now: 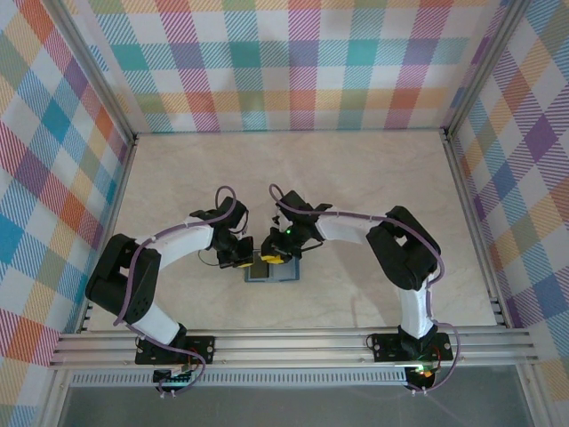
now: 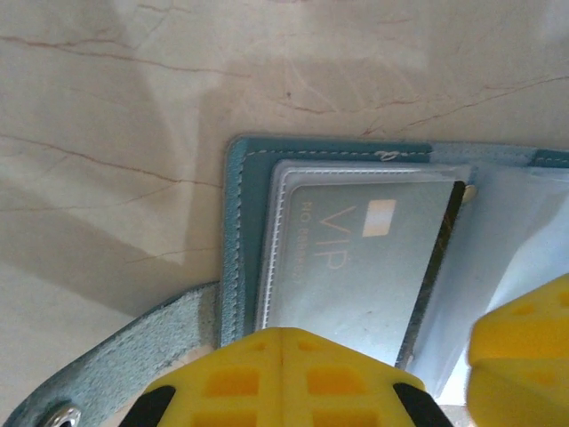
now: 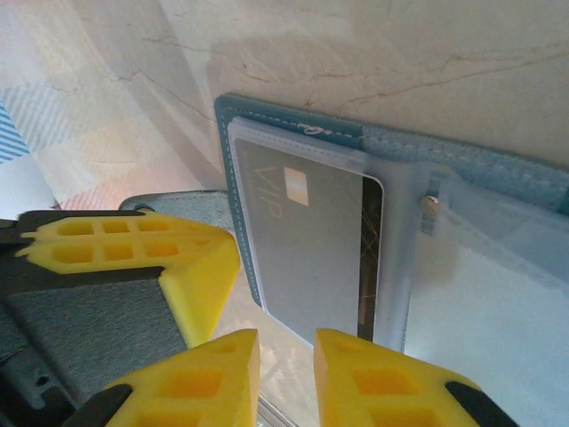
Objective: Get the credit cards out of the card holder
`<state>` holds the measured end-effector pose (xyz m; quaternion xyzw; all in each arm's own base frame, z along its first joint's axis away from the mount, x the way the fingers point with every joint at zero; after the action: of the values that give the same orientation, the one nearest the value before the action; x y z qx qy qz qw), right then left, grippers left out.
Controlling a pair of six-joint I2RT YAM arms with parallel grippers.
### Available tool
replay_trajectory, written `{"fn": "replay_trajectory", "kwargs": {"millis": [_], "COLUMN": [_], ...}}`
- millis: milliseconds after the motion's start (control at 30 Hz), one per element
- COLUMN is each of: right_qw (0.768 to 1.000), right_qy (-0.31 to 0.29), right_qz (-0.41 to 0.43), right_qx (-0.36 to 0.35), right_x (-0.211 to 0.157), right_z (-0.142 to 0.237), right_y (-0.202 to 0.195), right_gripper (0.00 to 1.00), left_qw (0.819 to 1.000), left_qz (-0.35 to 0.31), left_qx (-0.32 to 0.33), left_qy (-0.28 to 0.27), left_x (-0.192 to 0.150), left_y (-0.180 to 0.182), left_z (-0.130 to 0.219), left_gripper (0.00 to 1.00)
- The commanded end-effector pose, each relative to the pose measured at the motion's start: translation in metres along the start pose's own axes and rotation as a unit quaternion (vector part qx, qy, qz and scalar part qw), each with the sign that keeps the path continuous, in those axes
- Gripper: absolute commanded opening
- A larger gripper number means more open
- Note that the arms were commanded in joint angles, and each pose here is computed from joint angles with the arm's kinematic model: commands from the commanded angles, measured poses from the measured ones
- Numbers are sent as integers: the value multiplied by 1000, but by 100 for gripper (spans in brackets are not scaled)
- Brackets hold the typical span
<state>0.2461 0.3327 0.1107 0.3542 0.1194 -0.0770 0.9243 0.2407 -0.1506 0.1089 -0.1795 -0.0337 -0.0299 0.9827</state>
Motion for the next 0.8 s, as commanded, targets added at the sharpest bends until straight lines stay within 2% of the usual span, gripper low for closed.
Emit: {"fn": "replay_trajectory", "kwargs": {"millis": [0,267,600,767], "right_qw": [1000,999,1000,998], "right_qy": [1,-15,-9,-22], "right_qz": [-6,-9,-5,-2], "right_qx": [-12,-35,-28,-64], "right_x": [-1,0,3,4], "right_z": [-6,-13,-22,-21], "right_y": [1,-4,-3,-11], "right_gripper": [26,26,26,25], "left_qw": [1000,1000,999,999], "left_qz": [1,2,6,6], "left_qx": [-13,-18,-15,-11], "left_qy": [4,14,32,37], "left_x": [-1,0,-3,-4], "left_y": [4,6,11,12], "left_z": [0,-7,-18,-19], "left_gripper": [2,1,1,1]}}
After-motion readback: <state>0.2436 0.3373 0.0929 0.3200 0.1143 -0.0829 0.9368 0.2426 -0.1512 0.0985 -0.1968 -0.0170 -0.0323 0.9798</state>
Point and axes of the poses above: each hand's point on the last joint's axis, 136 mm out from that joint toward the fingers, its own z axis back along the fingers, its own y axis along the line the jaws close on, x = y × z, the point moved 8 cm from there along z, back along the fingers, and after that the axes turned 11 degrees about -z, right-handed, at the moved point
